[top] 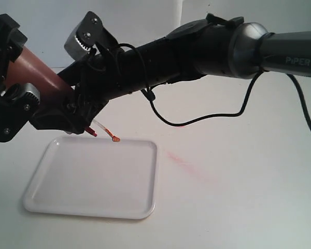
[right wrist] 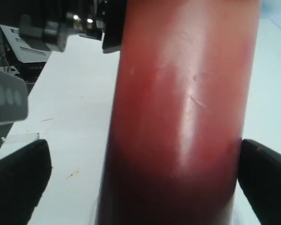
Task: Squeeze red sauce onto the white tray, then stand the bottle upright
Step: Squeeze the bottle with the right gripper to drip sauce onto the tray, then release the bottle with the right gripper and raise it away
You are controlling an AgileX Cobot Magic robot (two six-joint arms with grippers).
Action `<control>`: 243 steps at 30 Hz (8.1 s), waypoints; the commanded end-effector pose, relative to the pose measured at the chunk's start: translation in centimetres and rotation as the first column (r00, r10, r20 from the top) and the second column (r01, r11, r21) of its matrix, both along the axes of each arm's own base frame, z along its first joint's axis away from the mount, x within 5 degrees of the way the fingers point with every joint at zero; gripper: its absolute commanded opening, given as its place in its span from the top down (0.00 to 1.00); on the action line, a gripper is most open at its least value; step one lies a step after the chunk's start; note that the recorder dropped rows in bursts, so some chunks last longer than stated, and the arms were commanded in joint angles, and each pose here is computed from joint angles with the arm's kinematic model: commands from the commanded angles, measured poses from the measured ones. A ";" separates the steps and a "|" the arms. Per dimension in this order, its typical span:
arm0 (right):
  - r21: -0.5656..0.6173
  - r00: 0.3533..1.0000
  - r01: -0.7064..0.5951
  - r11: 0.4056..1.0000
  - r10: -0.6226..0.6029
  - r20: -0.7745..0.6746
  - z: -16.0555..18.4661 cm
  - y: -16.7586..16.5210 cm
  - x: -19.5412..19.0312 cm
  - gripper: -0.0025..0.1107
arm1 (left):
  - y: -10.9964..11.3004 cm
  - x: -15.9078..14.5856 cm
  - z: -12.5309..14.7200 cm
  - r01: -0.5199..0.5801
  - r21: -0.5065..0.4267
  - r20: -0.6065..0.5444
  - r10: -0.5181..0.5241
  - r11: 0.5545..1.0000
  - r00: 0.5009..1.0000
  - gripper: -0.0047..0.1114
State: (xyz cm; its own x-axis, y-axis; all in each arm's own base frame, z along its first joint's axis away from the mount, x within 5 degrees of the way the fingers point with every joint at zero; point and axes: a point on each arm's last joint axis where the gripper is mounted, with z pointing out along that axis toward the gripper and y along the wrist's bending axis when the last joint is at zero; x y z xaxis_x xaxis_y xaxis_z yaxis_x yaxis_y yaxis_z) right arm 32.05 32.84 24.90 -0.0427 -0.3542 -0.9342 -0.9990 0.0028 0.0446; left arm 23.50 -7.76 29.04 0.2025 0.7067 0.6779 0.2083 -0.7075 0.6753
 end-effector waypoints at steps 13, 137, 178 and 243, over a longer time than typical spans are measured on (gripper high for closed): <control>-0.002 1.000 0.029 1.000 -0.029 -0.012 -0.2 0.8 -0.2 0.64 | 0.1 0.0 0.8 -0.023 -0.020 0.029 0.024 1.000 0.999 0.96; 0.091 0.993 0.067 0.994 -0.057 -0.108 0.2 0.9 0.2 0.05 | 0.1 0.0 0.7 -0.027 -0.019 0.029 0.027 0.999 0.999 0.96; 0.271 0.986 0.166 0.948 -0.162 -0.040 8.2 -7.4 3.2 0.05 | 0.6 -0.2 1.0 -0.072 -0.050 0.034 0.074 0.996 0.997 0.96; 0.161 0.902 0.421 0.893 -0.431 0.032 8.6 -16.7 7.7 0.05 | 1.1 -0.7 -0.3 -0.234 -0.288 -0.125 0.206 0.929 0.970 0.96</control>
State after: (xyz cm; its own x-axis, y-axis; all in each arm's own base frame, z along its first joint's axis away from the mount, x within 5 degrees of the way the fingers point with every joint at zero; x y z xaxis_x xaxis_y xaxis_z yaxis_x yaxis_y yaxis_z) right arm 39.93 16.58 32.98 -0.0907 -0.1876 -0.9780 -0.9038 0.4279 0.0017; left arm 22.95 -6.86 27.87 0.1131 0.8845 0.4527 0.4195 -0.4555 0.7852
